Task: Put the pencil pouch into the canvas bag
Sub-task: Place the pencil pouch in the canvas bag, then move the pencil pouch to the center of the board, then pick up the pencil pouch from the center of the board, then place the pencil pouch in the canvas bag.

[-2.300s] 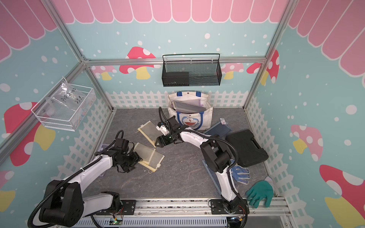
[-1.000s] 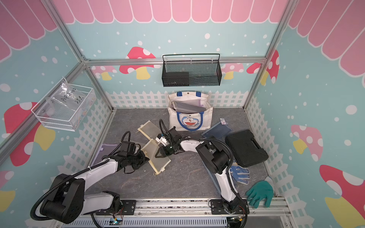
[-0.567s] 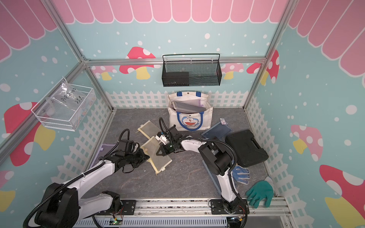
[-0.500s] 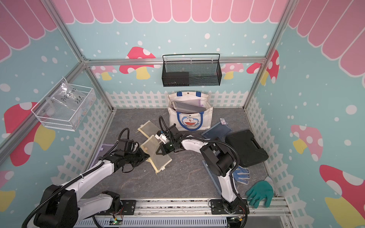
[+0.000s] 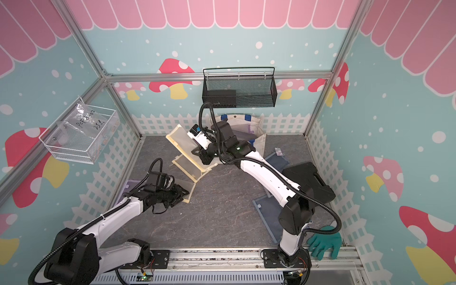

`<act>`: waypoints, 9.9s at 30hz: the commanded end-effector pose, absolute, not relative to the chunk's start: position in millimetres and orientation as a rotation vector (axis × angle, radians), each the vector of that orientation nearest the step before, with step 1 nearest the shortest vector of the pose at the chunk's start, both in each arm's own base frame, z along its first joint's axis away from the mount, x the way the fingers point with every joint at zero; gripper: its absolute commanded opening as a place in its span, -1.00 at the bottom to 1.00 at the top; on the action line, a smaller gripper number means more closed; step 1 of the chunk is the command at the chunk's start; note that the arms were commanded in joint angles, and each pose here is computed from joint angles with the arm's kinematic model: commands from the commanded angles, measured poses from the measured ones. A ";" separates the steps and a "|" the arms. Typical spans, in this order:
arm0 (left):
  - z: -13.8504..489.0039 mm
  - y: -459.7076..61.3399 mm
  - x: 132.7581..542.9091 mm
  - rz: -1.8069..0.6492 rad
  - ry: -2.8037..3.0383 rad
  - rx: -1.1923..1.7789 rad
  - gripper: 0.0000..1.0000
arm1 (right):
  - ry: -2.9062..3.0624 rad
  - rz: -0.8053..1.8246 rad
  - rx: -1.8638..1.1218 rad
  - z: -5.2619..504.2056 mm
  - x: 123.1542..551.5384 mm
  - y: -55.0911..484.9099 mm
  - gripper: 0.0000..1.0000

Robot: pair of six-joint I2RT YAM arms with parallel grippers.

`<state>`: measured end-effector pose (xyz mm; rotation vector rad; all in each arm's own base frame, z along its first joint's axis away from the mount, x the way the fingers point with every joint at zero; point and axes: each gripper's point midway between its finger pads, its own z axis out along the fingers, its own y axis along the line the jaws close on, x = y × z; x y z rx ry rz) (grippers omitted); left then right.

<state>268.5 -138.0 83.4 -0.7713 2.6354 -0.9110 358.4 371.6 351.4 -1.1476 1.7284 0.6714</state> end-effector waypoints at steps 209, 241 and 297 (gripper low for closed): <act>38.3 -286.4 294.3 -1.060 2.815 -0.397 -1.00 | 2.469 1.223 -0.353 64.4 289.1 256.1 -0.19; 115.2 -261.4 291.2 -0.997 2.624 -0.168 -0.01 | 2.015 1.206 -0.400 231.5 284.5 243.7 -1.00; 156.7 -169.1 285.9 -0.677 2.494 -0.226 0.01 | 1.365 1.470 1.336 284.7 541.6 203.0 -1.00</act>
